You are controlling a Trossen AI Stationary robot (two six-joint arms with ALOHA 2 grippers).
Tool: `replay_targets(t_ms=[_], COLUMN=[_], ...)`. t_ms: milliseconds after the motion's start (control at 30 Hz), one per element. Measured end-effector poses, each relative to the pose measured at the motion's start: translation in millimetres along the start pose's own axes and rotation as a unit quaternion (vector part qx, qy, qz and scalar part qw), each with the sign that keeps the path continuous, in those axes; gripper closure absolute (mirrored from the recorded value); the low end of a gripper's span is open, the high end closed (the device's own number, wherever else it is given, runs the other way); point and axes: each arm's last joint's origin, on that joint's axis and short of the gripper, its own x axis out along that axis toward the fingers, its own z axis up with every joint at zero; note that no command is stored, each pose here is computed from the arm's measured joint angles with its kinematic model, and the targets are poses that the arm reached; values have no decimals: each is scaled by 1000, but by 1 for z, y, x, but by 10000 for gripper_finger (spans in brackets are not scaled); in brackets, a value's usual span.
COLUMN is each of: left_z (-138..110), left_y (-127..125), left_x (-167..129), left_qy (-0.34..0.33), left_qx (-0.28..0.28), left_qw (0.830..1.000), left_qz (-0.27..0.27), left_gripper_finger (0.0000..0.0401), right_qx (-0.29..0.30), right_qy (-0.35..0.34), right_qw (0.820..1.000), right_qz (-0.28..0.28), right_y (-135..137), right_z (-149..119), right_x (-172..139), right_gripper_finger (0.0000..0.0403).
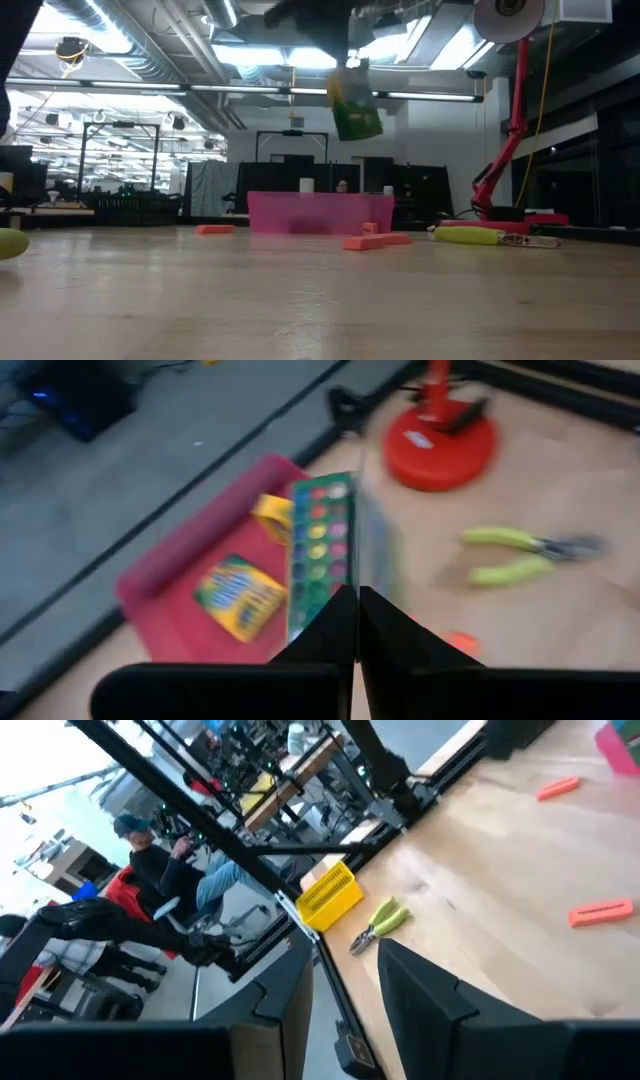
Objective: Pick & Place School Supplies
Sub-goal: Put the yellow crayon box into the red bin
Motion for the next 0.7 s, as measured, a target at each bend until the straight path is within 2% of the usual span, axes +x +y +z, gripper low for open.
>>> replay_targets(t_ms=[233, 433, 567, 700], left_z=[33, 50, 56, 55], left_y=[59, 105, 128, 139], left_x=[53, 91, 115, 134], left_qy=[32, 54, 65, 85], left_qx=[-2, -33, -50, -69], left_qw=[999, 998, 997, 994], left_qz=[29, 20, 9, -13], left_gripper_finger=[399, 399, 399, 399], right_qx=[8, 19, 25, 34], right_qy=[-23, -52, -75, -89], right_qw=[1000, 998, 997, 995], right_qz=[-2, -4, -6, -8], right_y=[0, 0, -1, -1], right_z=[4, 5, 7, 8], right_x=[0, 0, 0, 1], right_gripper_finger=[282, 282, 282, 282])
